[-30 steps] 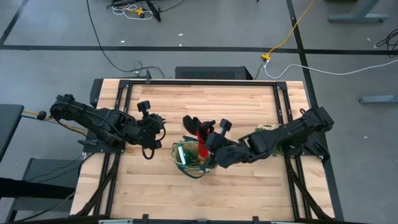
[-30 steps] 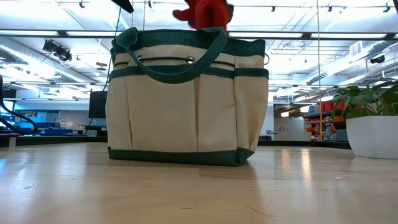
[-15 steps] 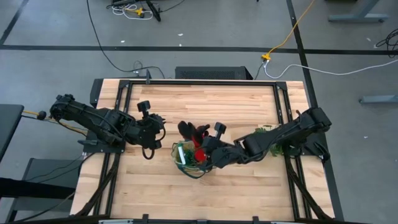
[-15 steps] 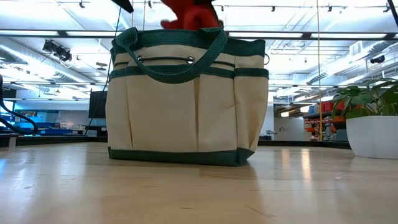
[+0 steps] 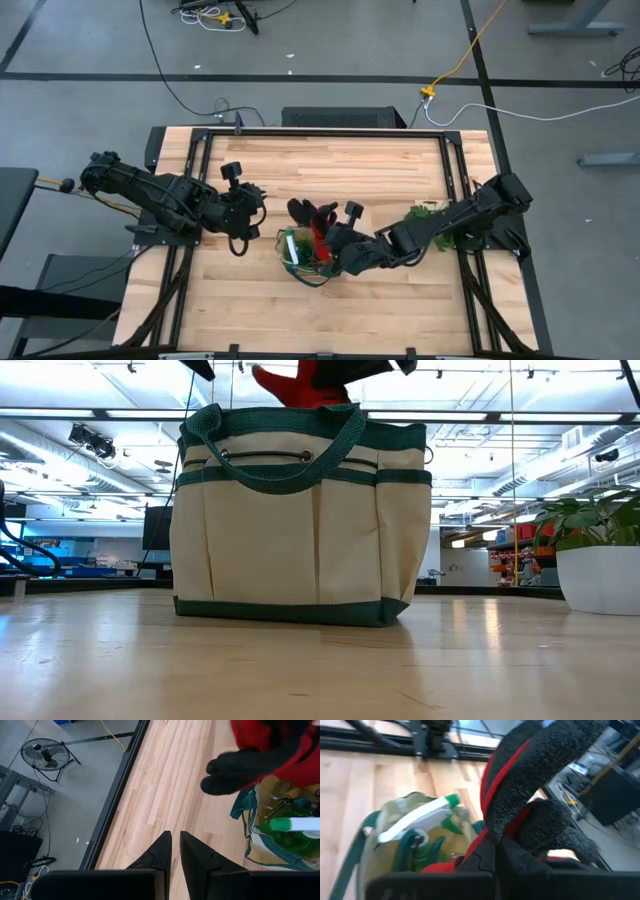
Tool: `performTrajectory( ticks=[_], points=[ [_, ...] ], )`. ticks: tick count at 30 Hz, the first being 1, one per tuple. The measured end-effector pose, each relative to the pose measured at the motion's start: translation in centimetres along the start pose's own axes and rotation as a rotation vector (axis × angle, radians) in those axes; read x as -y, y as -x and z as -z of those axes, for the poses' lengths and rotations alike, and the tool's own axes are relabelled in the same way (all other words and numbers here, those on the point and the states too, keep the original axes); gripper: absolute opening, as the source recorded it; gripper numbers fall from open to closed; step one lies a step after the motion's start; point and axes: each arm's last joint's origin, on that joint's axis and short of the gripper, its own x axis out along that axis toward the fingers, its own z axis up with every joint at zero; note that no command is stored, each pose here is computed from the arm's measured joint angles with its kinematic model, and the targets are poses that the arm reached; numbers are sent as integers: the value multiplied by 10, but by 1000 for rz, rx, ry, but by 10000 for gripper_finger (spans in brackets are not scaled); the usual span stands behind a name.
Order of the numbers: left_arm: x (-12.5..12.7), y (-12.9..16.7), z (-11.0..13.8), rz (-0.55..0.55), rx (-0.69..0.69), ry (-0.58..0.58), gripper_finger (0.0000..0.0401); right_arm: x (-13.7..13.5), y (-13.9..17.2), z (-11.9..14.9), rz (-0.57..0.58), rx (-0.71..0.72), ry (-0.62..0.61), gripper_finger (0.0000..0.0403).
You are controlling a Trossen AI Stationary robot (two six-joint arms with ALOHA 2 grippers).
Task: Pick & Place Garden tools in Gardening bag
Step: Put the red gloves into the gardening bag
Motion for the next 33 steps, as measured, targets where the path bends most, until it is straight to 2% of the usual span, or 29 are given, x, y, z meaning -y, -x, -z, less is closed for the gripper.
performTrajectory(
  ticks=[4, 14, 33],
  points=[
    [0, 0, 0, 0, 0, 0, 44, -7, 1, 3, -56, 24, 4, 0],
    [0, 0, 0, 0, 0, 1, 44, -21, 4, 24, -79, 0, 22, 0],
    [0, 0, 0, 0, 0, 1, 44, -36, 9, 35, -205, -67, -75, 0]
  ],
)
